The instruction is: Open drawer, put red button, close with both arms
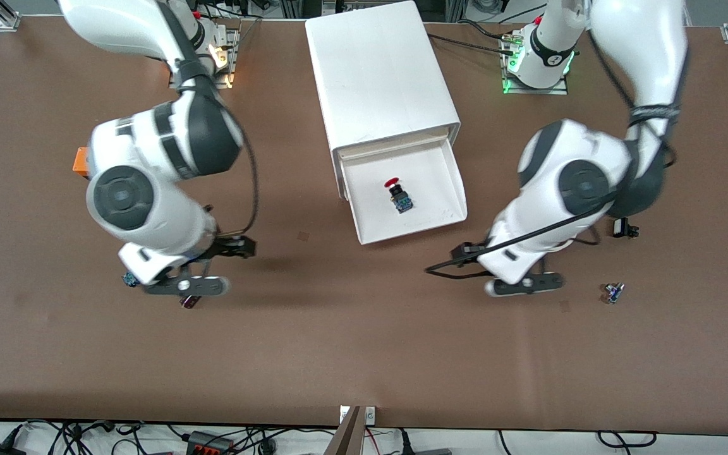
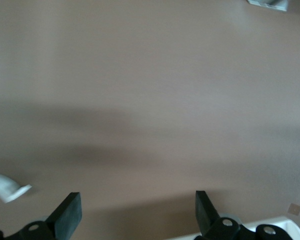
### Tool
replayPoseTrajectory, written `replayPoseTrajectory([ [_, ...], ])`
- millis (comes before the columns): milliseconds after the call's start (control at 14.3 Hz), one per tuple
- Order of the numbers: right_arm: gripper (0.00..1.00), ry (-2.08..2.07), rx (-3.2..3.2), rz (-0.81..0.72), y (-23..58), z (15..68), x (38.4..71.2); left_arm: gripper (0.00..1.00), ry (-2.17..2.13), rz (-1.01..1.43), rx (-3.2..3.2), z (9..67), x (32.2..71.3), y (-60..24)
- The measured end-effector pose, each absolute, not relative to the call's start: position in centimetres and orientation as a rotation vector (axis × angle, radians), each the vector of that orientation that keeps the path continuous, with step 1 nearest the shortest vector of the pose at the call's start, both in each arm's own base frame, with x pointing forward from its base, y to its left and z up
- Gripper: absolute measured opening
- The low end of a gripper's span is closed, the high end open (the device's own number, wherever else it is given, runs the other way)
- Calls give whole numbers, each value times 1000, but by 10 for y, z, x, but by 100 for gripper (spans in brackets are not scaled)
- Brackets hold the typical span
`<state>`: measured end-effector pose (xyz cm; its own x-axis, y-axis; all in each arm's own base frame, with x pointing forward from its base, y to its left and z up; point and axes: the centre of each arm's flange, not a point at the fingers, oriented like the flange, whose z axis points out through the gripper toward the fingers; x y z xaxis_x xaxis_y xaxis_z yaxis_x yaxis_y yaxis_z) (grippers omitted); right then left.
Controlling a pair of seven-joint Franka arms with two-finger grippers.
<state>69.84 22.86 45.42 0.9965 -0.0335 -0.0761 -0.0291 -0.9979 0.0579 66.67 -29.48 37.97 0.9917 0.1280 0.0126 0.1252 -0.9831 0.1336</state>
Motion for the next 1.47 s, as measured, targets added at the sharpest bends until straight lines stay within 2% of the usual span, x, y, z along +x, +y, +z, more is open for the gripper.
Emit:
replayPoseTrajectory([
  [349,100,-52,3101,-113,119,484,715,100,168,-31,3020,301,632,-343],
  [699,100,-117,3111,-135,61,522,702,100,187,-124,3048,286,574,-389],
  [1048,100,-124,3156,-96,4,550,669,100,196,-254,3072,286,513,-418],
  [1258,100,-72,3159,-47,-21,575,642,100,142,-355,3103,282,490,-430],
  [1468,100,-4,3155,-26,-25,588,630,100,90,-439,3125,282,471,-440],
])
